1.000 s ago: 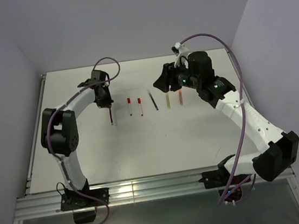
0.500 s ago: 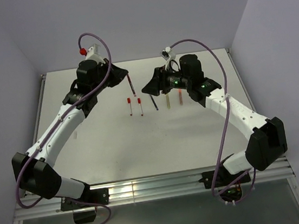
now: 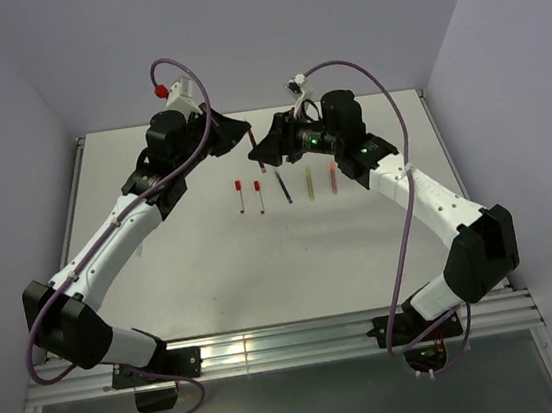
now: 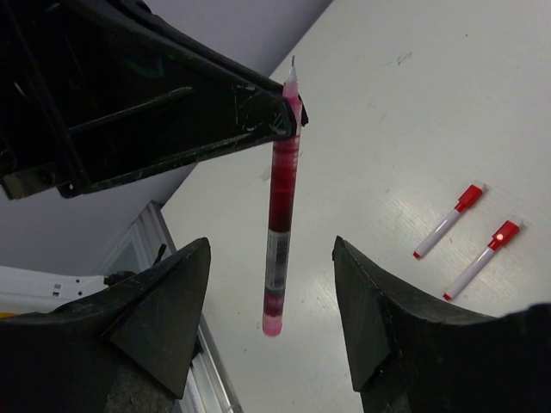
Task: Insert the pens into the pen caps
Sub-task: Pick up the pen from the center of the board.
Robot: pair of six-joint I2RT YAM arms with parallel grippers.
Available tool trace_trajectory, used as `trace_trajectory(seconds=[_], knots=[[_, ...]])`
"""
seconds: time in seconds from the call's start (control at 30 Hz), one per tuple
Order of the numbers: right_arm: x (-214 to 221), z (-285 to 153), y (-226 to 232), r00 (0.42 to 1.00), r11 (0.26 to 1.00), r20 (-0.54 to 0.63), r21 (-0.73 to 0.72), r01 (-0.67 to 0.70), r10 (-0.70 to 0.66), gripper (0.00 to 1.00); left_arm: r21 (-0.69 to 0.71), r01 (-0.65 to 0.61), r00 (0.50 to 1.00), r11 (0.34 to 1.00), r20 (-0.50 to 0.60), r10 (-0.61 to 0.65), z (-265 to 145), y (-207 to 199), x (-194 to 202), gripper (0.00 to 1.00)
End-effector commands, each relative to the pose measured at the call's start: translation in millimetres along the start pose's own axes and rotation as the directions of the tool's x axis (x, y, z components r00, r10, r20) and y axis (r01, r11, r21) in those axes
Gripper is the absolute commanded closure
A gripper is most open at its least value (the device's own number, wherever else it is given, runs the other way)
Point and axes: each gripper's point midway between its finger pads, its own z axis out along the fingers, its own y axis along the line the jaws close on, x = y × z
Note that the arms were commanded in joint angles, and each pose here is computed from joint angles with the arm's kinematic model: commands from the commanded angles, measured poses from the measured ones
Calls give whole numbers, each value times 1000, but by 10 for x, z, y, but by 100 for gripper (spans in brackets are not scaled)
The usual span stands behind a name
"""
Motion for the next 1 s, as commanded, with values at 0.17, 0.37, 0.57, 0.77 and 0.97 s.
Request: trace_trajectory(seconds=[0.17,0.37,0.57,0.77,0.97], knots=[[-183,145,142,999,999,33,-21,28,-27,43,166,-23,998,986,56,14,-100,-555,-235,100],[-156,140,98,1000,1000,25,7,13,-13,83,179,-21,998,984,60,10,-120,-588,-203,100],[-158,86,70,999,999,31,41,20,-21,100,194,-40,999,980,38,33,-127,-608,-135,86],[-172,-29,45,998,995,40,86,43,-46,100,27,-90,990,996,110,87,-335,-394,-328,48],[-97,-105,-20,999,991,21,122,47,-50,100,-274,-72,984,959,136,112,-716,87,-446,45]])
